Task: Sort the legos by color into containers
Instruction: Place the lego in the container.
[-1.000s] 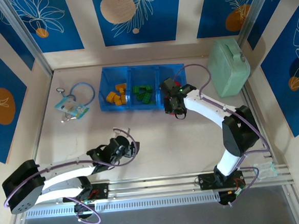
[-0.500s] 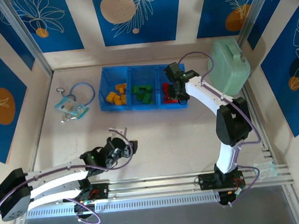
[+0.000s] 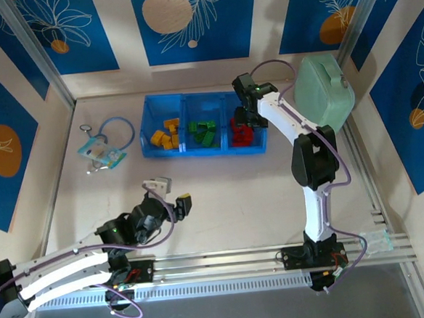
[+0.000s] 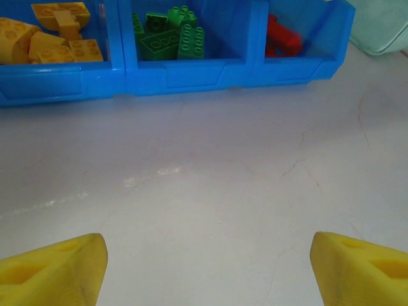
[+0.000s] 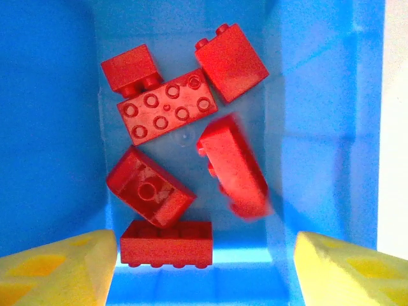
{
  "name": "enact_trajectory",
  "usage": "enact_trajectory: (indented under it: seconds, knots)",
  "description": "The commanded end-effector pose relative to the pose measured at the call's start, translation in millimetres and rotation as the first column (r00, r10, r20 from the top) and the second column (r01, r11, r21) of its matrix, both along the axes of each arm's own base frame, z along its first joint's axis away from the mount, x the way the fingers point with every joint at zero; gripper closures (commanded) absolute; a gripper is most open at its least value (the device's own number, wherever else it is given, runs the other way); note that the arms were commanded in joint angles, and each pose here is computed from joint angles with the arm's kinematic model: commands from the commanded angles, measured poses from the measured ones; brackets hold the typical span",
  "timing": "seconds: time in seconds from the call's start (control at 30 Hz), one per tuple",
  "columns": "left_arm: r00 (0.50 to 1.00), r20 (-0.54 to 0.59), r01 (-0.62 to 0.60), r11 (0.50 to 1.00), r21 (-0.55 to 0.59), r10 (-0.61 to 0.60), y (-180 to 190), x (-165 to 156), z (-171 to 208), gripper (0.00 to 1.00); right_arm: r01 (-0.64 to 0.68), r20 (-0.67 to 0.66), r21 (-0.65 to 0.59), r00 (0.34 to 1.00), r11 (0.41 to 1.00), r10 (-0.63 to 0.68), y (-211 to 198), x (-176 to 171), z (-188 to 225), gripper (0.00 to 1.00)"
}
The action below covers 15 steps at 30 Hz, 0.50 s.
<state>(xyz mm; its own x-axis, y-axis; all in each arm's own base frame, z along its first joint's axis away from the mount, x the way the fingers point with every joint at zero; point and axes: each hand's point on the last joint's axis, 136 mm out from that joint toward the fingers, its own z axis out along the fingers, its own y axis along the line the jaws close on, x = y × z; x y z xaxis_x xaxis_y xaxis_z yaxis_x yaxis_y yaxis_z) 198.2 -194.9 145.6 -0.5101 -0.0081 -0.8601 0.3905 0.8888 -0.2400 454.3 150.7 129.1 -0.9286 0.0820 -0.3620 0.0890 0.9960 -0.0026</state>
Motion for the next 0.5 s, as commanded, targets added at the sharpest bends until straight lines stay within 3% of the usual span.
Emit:
enact_trajectory:
  seconds: [0.0,0.27,0.47]
  knots:
    - [1.0,0.014,-0.001,1.0,0.024,0.001,3,-1,4,0.17,-0.041,-0.018,0.023,0.999,0.999,0.042,10,-11,11,0.25]
    - [0.997,0.053,-0.058,0.995,0.078,0.054,20,3,18,0.14,-0.123,0.155,0.114,0.982,0.986,0.105,23,-34,56,0.25]
    - [0.987,0.125,-0.114,0.99,0.082,0.104,39,5,43,0.12,-0.253,0.333,0.224,0.928,0.941,0.17,27,-65,103,0.25]
